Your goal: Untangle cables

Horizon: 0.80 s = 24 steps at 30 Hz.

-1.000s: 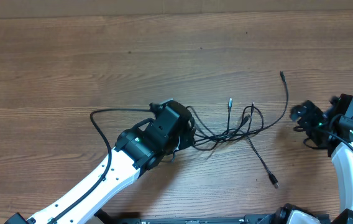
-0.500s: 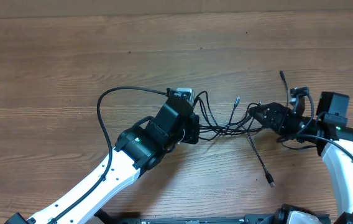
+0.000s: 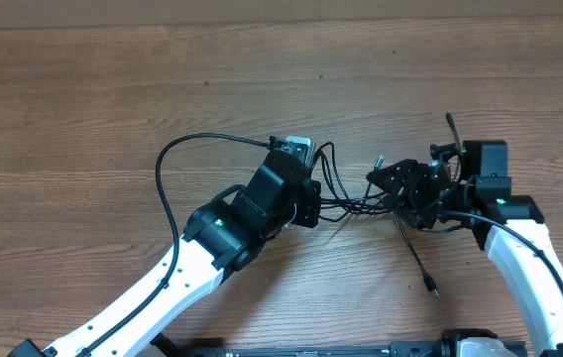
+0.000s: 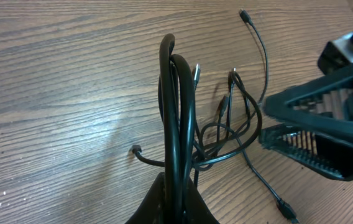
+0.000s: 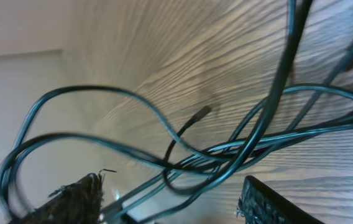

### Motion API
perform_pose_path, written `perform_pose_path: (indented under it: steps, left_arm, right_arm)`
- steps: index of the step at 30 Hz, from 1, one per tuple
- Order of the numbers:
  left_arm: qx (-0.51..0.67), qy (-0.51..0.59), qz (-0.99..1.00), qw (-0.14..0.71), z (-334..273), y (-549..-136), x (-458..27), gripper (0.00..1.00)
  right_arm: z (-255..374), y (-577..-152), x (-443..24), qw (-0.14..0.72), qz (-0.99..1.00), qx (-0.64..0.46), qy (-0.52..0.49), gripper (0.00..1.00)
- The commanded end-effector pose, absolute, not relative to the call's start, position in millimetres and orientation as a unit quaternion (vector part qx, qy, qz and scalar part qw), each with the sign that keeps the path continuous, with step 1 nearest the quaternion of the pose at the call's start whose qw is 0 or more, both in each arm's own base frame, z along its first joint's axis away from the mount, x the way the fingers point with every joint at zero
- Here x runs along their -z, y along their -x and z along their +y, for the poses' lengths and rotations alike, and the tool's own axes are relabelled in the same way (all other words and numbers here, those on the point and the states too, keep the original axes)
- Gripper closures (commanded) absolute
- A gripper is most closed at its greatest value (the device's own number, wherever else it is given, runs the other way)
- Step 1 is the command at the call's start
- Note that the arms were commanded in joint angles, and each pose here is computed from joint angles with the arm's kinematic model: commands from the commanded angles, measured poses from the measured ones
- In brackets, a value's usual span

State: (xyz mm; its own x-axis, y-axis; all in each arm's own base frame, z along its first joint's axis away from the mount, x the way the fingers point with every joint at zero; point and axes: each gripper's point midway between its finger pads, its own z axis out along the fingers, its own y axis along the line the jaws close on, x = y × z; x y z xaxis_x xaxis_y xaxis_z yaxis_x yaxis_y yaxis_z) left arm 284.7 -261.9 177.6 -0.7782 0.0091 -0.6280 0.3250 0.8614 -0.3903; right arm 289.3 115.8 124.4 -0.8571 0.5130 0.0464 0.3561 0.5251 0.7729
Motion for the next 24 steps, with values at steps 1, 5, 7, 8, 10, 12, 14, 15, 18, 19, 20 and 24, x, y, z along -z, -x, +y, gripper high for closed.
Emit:
perform_pose_path:
  steps: [1, 5, 7, 8, 10, 12, 14, 15, 18, 19, 20, 24]
  left_arm:
    - [0.26, -0.103, 0.9, 0.333, -266, -287, -191, 0.96]
    - [0.269, -0.107, 0.898, 0.33, -269, -285, -193, 0.96]
    - [0.271, -0.109, 0.898, 0.328, -270, -284, -193, 0.96]
    - [0.273, -0.11, 0.898, 0.327, -271, -284, -193, 0.96]
    - [0.286, -0.116, 0.894, 0.324, -275, -281, -195, 0.96]
    - [0.304, -0.124, 0.888, 0.32, -281, -279, -199, 0.96]
    - [0.326, -0.134, 0.88, 0.319, -289, -276, -206, 0.96]
    - [0.337, -0.139, 0.876, 0.316, -292, -274, -208, 0.96]
    - [0.344, -0.142, 0.872, 0.319, -291, -270, -216, 0.96]
    - [0.343, -0.143, 0.871, 0.322, -289, -269, -218, 0.96]
    - [0.34, -0.146, 0.868, 0.33, -286, -268, -223, 0.96]
    - [0.313, -0.163, 0.853, 0.384, -265, -264, -250, 0.96]
  right_arm:
    - [110, -297, -117, 0.103, 0.872, -0.375, -0.297, 0.34]
    - [114, -297, -114, 0.109, 0.879, -0.36, -0.294, 0.44]
    - [113, -298, -111, 0.117, 0.883, -0.347, -0.293, 0.55]
    - [112, -298, -110, 0.12, 0.885, -0.34, -0.295, 0.6]
    - [108, -300, -107, 0.13, 0.889, -0.323, -0.299, 0.72]
    - [104, -301, -104, 0.134, 0.89, -0.312, -0.303, 0.82]
    - [99, -303, -101, 0.139, 0.892, -0.299, -0.308, 0.94]
    - [97, -303, -99, 0.142, 0.893, -0.291, -0.312, 0.96]
    - [80, -306, -92, 0.158, 0.895, -0.253, -0.33, 0.96]
    - [73, -307, -90, 0.163, 0.894, -0.242, -0.339, 0.96]
    - [66, -308, -89, 0.167, 0.892, -0.234, -0.348, 0.96]
    - [28, -312, -87, 0.18, 0.873, -0.212, -0.401, 0.96]
